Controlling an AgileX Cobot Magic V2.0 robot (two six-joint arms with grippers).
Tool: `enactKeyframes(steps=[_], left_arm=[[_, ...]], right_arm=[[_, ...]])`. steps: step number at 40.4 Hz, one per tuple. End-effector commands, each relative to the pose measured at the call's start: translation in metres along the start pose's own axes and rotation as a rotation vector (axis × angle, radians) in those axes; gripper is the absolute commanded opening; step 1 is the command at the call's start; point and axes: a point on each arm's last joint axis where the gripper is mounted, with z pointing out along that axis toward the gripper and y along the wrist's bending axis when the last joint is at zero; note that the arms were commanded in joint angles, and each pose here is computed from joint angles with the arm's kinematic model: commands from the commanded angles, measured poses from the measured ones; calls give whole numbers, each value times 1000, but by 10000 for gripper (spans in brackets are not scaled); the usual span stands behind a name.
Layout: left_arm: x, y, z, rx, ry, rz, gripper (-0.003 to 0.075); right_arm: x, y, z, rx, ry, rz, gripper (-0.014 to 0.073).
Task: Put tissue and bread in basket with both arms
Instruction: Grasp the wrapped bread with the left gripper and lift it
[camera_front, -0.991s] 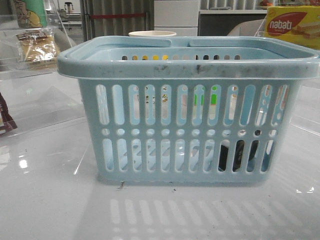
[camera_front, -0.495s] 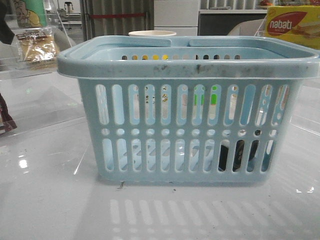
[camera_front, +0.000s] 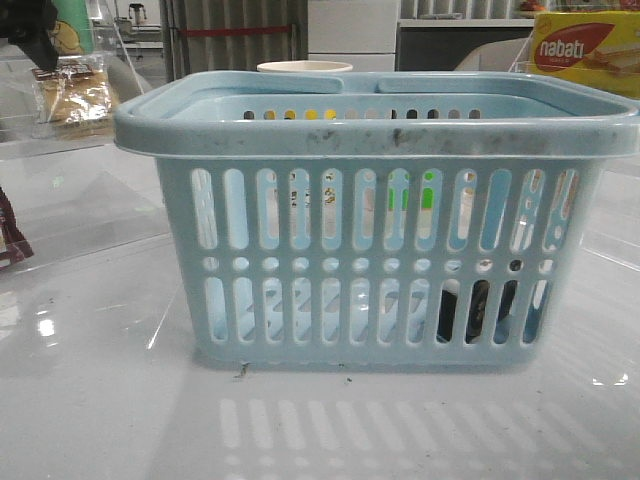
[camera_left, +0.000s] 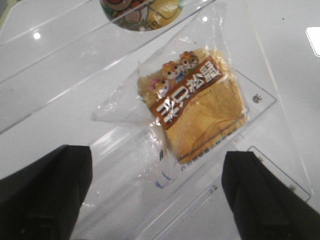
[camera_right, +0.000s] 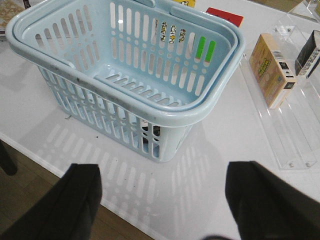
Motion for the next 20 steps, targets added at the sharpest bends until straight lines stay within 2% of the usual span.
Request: enactKeyframes(steps=[1,10,20], left_arm=[[-31,3,-10,-3,-142,-32,582],[-32,2,20,7,-137,-60,582],[-29,-4,48,49,-145,-179,582]], right_arm=[[-12,-1,-3,10,-88,-13,613],[-12,-1,-3,10,-88,-13,613],[-12,-1,-3,10,-88,-13,613]])
